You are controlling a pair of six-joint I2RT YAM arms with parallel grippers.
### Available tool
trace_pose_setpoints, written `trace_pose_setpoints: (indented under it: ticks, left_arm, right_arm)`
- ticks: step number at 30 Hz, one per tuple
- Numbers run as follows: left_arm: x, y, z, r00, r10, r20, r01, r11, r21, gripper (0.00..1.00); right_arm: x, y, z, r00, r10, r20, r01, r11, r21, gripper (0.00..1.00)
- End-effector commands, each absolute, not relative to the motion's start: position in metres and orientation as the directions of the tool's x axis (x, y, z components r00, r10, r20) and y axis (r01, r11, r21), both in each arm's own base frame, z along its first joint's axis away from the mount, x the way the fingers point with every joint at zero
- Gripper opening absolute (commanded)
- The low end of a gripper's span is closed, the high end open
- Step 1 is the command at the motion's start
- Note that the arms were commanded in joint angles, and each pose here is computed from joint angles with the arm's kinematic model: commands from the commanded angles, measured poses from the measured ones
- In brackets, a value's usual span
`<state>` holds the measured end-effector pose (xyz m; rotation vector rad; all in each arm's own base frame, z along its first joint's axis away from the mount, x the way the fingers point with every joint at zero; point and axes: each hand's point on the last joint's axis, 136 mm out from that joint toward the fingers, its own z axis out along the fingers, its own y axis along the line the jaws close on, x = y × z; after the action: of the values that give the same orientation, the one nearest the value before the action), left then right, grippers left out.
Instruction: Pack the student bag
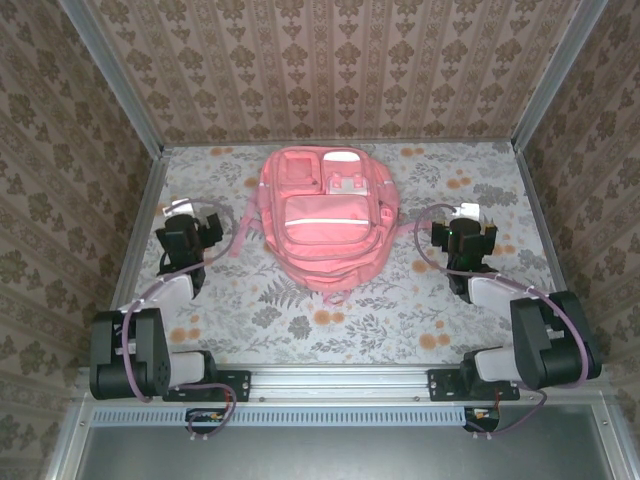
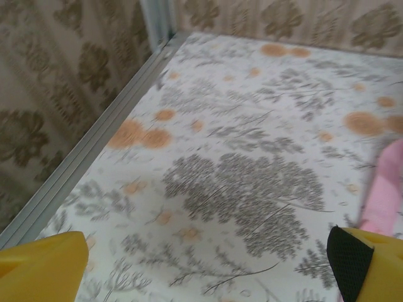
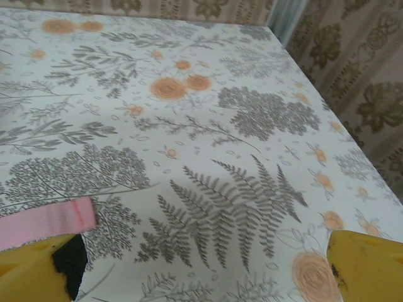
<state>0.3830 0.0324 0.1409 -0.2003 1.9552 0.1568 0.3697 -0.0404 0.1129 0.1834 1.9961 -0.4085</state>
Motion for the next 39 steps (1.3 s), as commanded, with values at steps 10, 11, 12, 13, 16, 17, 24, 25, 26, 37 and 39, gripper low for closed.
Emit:
trace_pose_setpoints:
  ticks: [10, 11, 12, 13, 16, 17, 24, 25, 26, 37, 39]
  left_arm:
    - [0.391, 0.009, 0.123, -0.344, 0.064, -0.937, -0.042, 0.996, 0.083, 0.99]
    - [0.392, 0.006, 0.122, -0.338, 0.072, -0.938, -0.025, 0.996, 0.085, 0.99]
    - [0.392, 0.005, 0.12, -0.34, 0.074, -0.938, -0.016, 0.996, 0.084, 0.98]
    - [0.392, 0.004, 0.119, -0.33, 0.076, -0.941, -0.008, 0.997, 0.083, 0.98]
    - [0.388, -0.004, 0.119, -0.305, 0.091, -0.948, 0.037, 0.996, 0.084, 0.99]
    - [0.387, -0.004, 0.118, -0.3, 0.093, -0.949, 0.038, 0.996, 0.085, 0.99]
    - [0.39, -0.002, 0.1, -0.281, 0.108, -0.954, 0.013, 0.994, 0.109, 1.0]
    - [0.39, -0.003, 0.098, -0.3, 0.106, -0.948, 0.012, 0.994, 0.107, 1.0]
    - [0.391, -0.001, 0.097, -0.312, 0.106, -0.944, 0.002, 0.994, 0.111, 1.0]
    - [0.399, 0.002, 0.095, -0.351, 0.097, -0.931, -0.018, 0.994, 0.111, 1.0]
    - [0.398, 0.0, 0.095, -0.348, 0.104, -0.932, -0.012, 0.993, 0.116, 1.0]
  right_arm:
    - [0.374, -0.013, 0.131, -0.295, 0.0, -0.955, 0.121, 0.992, -0.037, 1.0]
    - [0.375, -0.011, 0.133, -0.28, 0.017, -0.96, 0.113, 0.993, -0.015, 0.99]
    - [0.377, -0.01, 0.132, -0.281, 0.021, -0.96, 0.114, 0.993, -0.012, 0.99]
    - [0.379, -0.013, 0.13, -0.285, 0.02, -0.958, 0.127, 0.992, -0.017, 1.0]
    - [0.383, -0.014, 0.127, -0.27, 0.025, -0.963, 0.136, 0.991, -0.013, 0.99]
    - [0.385, -0.013, 0.119, -0.278, 0.025, -0.96, 0.13, 0.991, -0.012, 0.99]
    - [0.391, -0.011, 0.102, -0.293, 0.017, -0.956, 0.13, 0.991, -0.022, 0.99]
    - [0.392, -0.011, 0.102, -0.296, 0.014, -0.955, 0.128, 0.992, -0.025, 1.0]
    - [0.393, -0.01, 0.102, -0.299, 0.012, -0.954, 0.128, 0.991, -0.027, 1.0]
    - [0.398, -0.011, 0.099, -0.33, 0.021, -0.944, 0.126, 0.992, -0.022, 1.0]
    - [0.398, -0.011, 0.099, -0.331, 0.021, -0.943, 0.126, 0.992, -0.022, 1.0]
